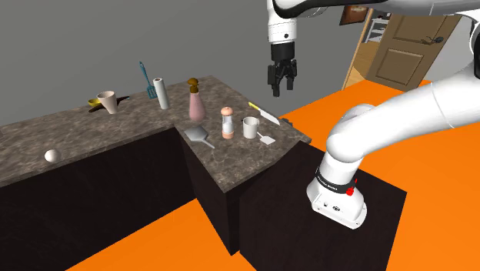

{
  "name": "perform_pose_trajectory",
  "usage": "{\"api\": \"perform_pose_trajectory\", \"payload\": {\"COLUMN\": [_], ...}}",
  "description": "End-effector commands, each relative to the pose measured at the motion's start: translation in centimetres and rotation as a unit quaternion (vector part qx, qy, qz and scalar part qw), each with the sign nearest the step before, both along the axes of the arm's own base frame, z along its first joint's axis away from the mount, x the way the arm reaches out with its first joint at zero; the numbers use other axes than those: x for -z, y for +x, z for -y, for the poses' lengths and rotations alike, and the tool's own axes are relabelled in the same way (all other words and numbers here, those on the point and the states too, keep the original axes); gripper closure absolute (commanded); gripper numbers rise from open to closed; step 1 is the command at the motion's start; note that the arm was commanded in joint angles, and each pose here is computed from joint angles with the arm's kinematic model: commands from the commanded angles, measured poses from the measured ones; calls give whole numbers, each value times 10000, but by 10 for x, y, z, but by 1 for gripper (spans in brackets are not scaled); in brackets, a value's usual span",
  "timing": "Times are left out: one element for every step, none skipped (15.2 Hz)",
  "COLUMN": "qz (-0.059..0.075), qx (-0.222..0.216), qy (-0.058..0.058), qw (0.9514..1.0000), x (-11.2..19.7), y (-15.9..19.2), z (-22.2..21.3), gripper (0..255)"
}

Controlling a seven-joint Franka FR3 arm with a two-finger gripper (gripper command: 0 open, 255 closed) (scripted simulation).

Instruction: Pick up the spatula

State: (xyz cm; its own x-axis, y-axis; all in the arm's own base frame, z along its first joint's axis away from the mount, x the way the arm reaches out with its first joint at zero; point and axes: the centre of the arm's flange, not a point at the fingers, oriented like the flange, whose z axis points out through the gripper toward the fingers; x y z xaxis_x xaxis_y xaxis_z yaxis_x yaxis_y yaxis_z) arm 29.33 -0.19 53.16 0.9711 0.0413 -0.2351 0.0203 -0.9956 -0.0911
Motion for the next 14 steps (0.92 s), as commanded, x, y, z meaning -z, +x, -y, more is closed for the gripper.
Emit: {"api": "perform_pose_trajectory", "payload": {"qz": [0, 12, 23, 35, 47, 58, 70, 82, 93, 105, 117, 128, 140, 152], "qx": [0, 30, 61, 91, 122, 152, 183, 213, 244, 274, 305, 335, 366, 396], "qy": [0, -12, -24, -36, -48, -61, -73, -85, -97, -109, -121, -133, -145, -158], "qw": [10000, 10000, 10000, 9999, 9999, 9998, 9998, 9997, 9996, 9995, 9994, 9993, 9991, 9990], "x": [0, 9, 17, 26, 34, 43, 51, 60, 68, 77, 85, 93, 102, 110], "y": [0, 9, 17, 26, 34, 43, 52, 61, 70, 78, 87, 96, 105, 114], "z": [0, -4, -9, -13, -18, -22, -26, -30, -34, -38, -42, -45, -49, -53], "gripper": [0, 0, 0, 0, 0, 0, 0, 0, 0, 0, 0, 0, 0, 0]}}
